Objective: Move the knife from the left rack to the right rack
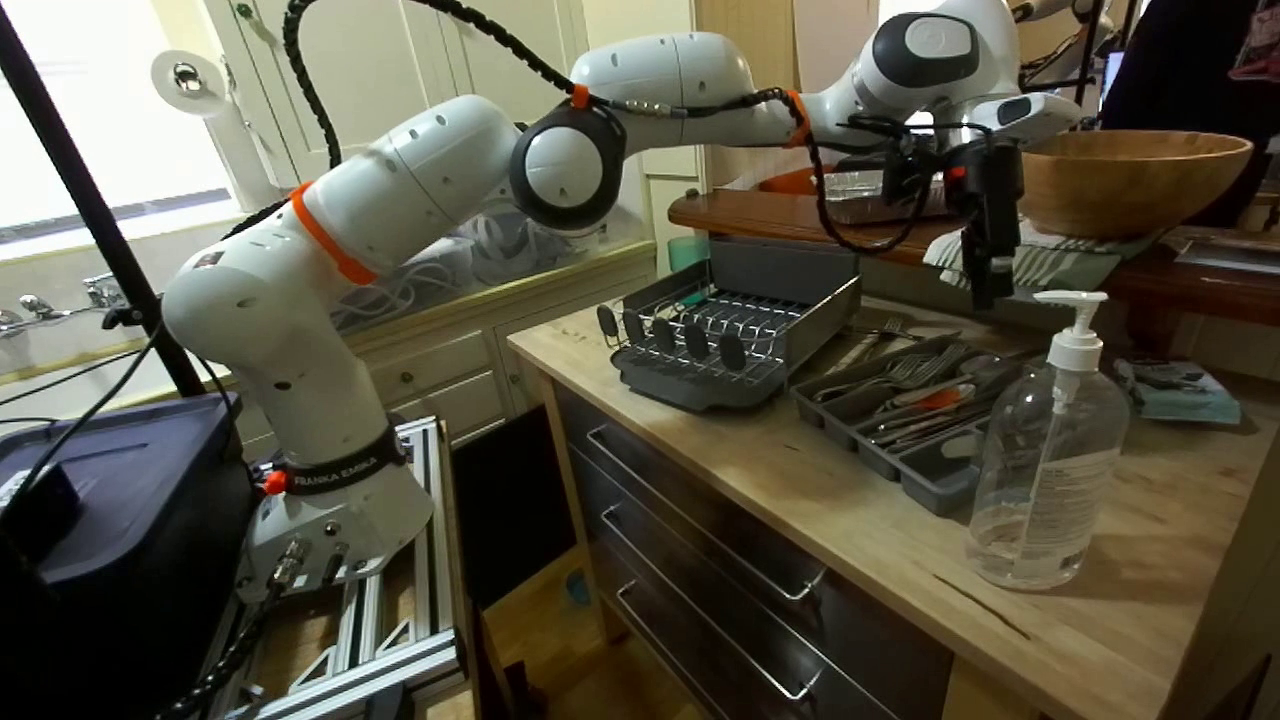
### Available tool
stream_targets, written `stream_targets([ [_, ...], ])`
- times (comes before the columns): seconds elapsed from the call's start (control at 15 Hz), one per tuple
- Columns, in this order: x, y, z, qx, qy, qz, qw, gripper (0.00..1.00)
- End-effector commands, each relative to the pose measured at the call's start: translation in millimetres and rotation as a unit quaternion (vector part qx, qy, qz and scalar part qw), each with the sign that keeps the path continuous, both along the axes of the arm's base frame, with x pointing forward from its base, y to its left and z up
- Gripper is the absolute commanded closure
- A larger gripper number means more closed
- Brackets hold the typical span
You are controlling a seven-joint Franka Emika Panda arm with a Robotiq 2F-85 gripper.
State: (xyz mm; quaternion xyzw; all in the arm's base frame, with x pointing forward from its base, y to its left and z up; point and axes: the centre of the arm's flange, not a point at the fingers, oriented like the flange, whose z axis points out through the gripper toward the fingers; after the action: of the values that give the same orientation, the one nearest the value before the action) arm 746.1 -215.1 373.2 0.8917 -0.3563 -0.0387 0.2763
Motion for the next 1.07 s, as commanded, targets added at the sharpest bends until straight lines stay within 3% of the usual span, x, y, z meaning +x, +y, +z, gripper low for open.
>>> stream_targets([
  [0.0, 18, -23, -3, 0.000, 0.028, -0.061, 0.9978, 0.00],
  [0.13, 11, -38, -16, 0.012, 0.037, -0.050, 0.9980, 0.00],
  [0.33, 7, -63, -38, 0.061, 0.085, 0.023, 0.9942, 0.00],
  [0.8, -12, -77, -92, 0.060, 0.189, 0.101, 0.9750, 0.00],
  [1.0, -14, -89, -107, 0.073, 0.212, 0.106, 0.9687, 0.00],
])
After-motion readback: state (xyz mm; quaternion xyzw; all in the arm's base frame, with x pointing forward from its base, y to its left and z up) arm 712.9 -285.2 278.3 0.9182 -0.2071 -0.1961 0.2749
